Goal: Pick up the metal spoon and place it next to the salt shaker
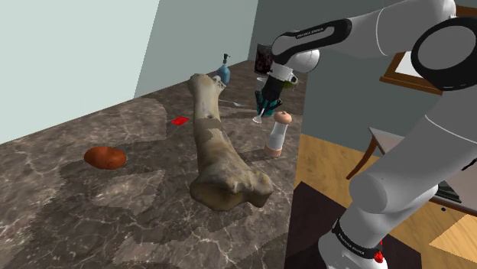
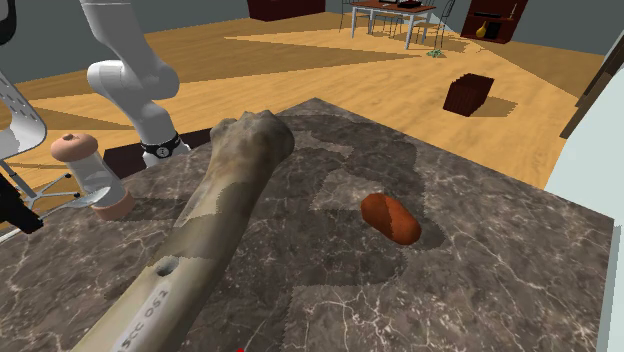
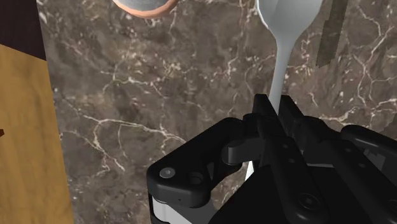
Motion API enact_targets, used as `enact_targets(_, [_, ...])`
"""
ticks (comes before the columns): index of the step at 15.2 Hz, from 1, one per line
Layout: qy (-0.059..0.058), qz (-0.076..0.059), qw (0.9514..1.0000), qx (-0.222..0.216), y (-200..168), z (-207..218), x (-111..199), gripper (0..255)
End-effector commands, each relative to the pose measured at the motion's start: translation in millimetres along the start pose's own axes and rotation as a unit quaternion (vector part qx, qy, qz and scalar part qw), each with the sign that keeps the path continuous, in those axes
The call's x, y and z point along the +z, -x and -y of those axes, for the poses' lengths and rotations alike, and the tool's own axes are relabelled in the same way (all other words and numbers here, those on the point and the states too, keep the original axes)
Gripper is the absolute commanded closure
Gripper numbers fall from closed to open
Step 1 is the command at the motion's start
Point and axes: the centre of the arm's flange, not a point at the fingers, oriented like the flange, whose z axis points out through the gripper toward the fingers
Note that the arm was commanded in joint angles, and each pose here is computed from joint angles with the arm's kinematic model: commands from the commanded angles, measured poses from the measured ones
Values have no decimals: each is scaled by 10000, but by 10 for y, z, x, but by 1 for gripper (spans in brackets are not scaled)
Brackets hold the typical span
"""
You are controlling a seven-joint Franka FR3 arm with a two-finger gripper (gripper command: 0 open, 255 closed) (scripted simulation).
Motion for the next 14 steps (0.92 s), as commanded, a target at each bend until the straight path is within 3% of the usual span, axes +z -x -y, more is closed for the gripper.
enact_targets(1, [-1, -2, 10000, 0, -25, -20, 112, 255])
enact_targets(14, [-1, -2, 10000, 0, -123, -123, 784, 255])
